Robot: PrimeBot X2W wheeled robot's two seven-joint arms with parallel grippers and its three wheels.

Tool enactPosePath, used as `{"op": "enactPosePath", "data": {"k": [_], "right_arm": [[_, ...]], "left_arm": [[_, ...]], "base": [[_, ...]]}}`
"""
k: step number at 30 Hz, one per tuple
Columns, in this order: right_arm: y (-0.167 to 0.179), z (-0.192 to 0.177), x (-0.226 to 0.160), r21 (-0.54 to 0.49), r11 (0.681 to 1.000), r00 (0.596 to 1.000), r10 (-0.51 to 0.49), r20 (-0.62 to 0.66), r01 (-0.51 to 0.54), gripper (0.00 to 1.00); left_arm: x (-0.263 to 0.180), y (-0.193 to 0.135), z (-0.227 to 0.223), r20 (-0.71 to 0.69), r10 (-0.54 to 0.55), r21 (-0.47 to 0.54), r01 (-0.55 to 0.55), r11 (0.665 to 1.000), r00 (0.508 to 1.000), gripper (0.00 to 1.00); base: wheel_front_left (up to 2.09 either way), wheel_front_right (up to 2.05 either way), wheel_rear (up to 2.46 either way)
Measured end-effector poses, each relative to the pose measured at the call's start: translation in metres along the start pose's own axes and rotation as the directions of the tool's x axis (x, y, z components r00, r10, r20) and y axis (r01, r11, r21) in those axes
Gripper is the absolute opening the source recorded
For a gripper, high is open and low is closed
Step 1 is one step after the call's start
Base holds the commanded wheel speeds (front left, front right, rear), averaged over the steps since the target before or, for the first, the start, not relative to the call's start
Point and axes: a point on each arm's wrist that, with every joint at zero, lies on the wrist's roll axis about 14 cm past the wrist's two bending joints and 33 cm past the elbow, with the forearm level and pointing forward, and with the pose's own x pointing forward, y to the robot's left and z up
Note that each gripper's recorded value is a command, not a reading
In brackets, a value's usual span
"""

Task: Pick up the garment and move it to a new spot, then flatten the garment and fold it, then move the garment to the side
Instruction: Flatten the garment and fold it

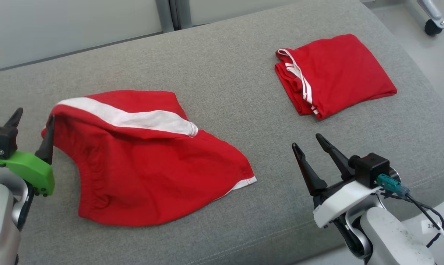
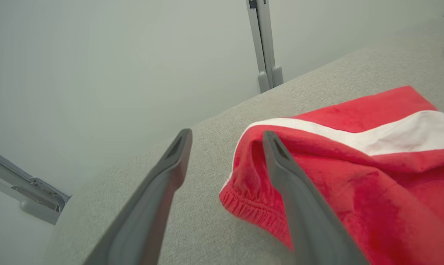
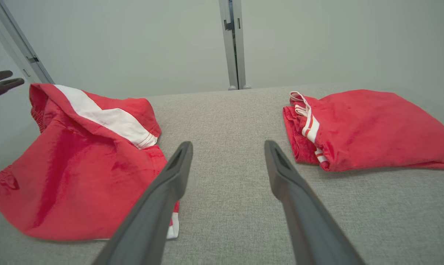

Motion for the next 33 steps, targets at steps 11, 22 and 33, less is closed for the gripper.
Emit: {"op": "enactPosePath", "data": {"k": [11, 22, 33], "right_arm": [[0.019, 0.001, 0.005, 0.005, 0.998, 0.998, 0.06, 0.007, -0.06, 1.0], [0.036, 0.0, 0.01, 0.006, 0.993, 0.993, 0.115, 0.006, -0.115, 1.0], [0.042, -0.006, 0.013, 0.007, 0.99, 0.99, 0.143, -0.014, -0.143, 1.0]], "left_arm": [[-0.055, 0.0, -0.002, 0.061, 0.087, -0.102, -0.081, 0.992, 0.994, 1.0], [-0.092, -0.051, -0.02, 0.047, 0.041, -0.177, -0.032, 0.984, 0.998, 1.0], [-0.092, -0.099, -0.05, -0.067, -0.092, -0.225, 0.074, 0.972, 0.994, 1.0]], "base": [[0.0, 0.0, 0.0], [0.0, 0.0, 0.0], [0.0, 0.0, 0.0]]}}
